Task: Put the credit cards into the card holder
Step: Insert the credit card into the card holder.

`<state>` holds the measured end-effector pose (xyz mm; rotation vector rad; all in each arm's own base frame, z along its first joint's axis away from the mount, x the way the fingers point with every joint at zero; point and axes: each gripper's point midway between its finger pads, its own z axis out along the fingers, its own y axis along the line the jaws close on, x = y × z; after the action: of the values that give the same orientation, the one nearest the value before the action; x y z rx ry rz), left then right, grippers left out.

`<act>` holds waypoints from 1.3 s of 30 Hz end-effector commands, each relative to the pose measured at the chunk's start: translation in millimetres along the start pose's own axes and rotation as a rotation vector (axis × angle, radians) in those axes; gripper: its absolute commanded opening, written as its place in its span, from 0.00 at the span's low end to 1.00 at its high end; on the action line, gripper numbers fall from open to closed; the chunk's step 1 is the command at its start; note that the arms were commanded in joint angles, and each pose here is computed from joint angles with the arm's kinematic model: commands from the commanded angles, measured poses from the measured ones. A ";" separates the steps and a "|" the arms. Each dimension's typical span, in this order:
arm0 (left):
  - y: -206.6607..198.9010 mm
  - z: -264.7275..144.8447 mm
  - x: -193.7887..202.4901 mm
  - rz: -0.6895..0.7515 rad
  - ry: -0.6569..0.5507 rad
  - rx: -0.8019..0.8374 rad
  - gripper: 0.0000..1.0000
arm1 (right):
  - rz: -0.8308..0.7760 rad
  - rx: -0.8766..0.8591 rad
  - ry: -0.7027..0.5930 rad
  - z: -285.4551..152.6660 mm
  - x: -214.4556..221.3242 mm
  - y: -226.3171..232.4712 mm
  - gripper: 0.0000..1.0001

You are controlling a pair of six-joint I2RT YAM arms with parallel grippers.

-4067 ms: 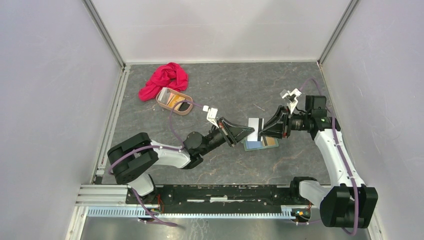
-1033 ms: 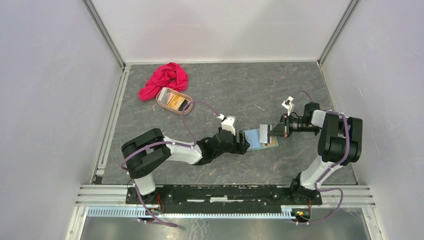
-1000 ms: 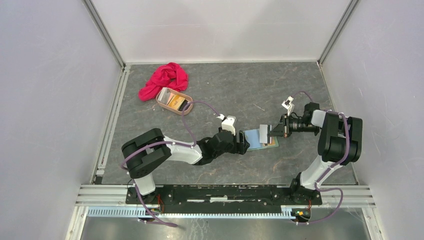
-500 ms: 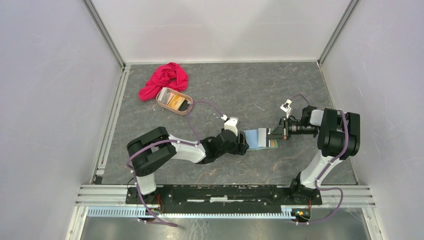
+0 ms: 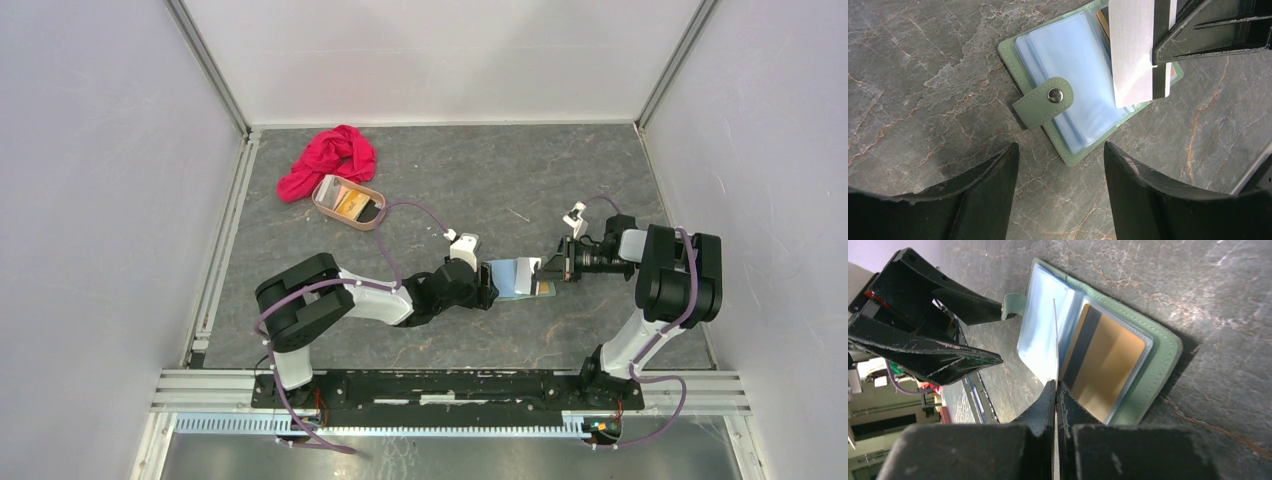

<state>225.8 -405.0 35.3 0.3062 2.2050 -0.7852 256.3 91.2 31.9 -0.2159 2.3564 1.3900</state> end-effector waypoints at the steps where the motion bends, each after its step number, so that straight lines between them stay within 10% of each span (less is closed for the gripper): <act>1: -3.2 2.6 -8.4 0.030 -0.019 -0.006 0.69 | -0.020 0.085 -0.037 -3.5 -13.3 -11.0 0.00; 39: 0.9 9.7 -2.6 0.092 0.014 -0.030 0.60 | 0.078 0.107 0.078 7.3 2.7 -12.9 0.11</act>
<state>229.8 -412.4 32.2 0.3381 2.2119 -0.7622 255.9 94.5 23.3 -0.1202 2.4892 1.3653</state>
